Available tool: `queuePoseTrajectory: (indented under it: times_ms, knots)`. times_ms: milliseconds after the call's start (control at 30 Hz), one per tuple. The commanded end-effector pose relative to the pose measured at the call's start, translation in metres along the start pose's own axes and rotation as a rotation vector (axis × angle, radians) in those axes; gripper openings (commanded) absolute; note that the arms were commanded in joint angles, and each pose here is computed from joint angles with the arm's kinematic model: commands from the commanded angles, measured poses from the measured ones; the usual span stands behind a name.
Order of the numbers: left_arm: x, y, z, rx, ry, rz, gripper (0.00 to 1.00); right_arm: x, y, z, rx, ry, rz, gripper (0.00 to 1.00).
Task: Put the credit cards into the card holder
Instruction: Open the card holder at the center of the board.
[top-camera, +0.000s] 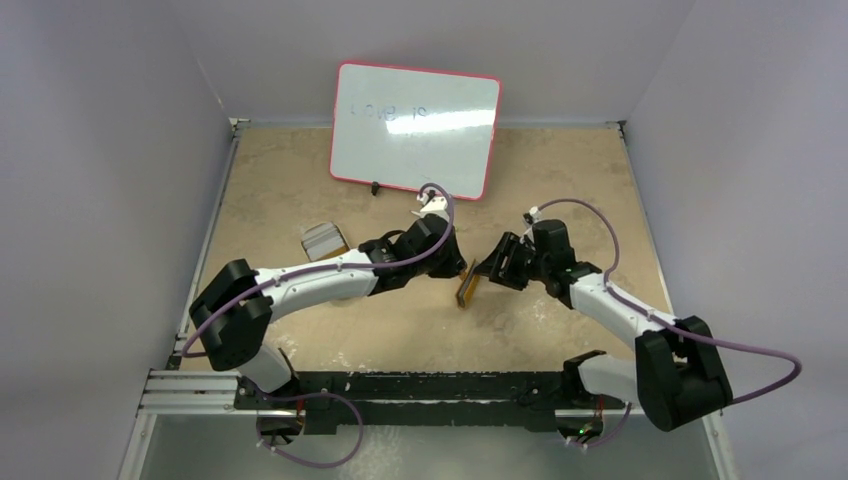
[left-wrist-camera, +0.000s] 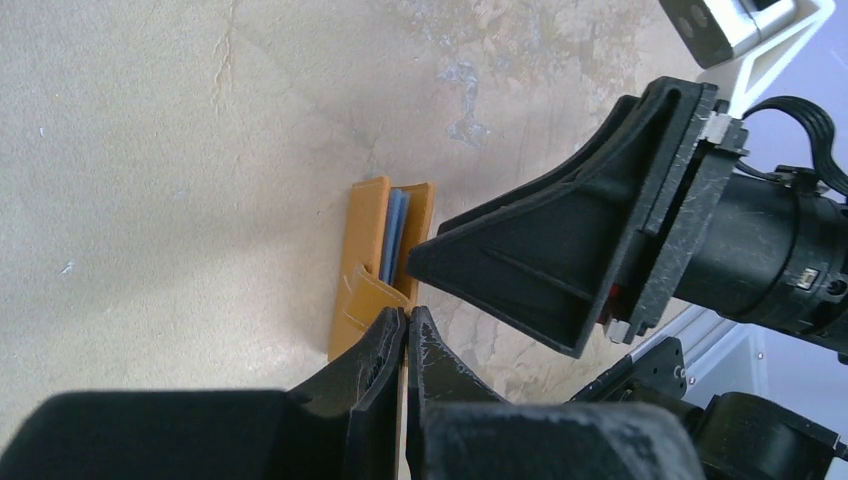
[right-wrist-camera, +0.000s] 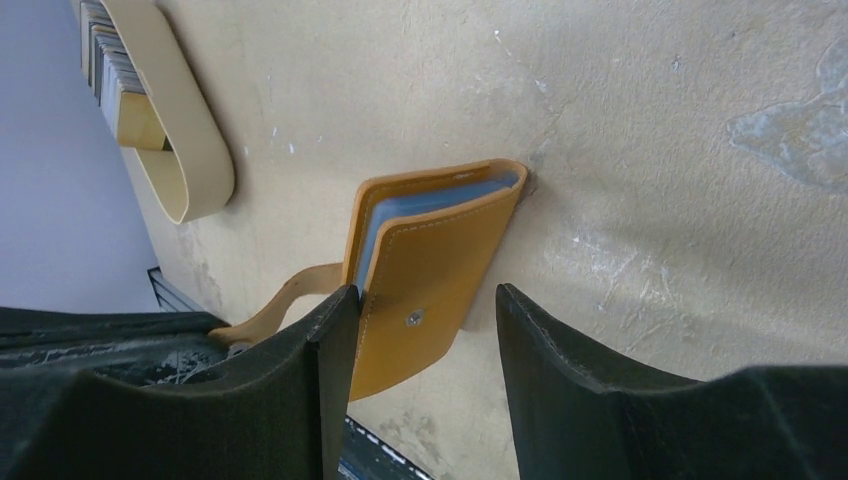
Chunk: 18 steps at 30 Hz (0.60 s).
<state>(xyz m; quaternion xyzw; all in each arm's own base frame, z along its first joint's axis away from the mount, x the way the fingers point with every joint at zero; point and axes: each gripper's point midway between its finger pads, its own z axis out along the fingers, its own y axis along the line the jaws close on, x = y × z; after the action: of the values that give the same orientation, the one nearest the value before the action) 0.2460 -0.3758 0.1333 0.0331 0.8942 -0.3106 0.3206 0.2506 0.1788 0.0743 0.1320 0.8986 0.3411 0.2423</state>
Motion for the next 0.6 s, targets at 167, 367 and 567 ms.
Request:
queuePoseTrajectory:
  times_ms: [167,367,567]
  knots:
    - [-0.023,0.011,-0.019,-0.061,-0.090,0.033,0.00,0.001,-0.022,0.005,0.092,-0.007,-0.030,0.46]
    - [-0.022,0.056,-0.034,-0.217,-0.125,0.068,0.00,0.012,-0.043,-0.003,0.189,0.017,-0.029,0.43]
    - [-0.003,0.076,-0.032,-0.245,-0.107,0.054,0.00,0.014,-0.054,-0.001,0.225,0.005,-0.029,0.45]
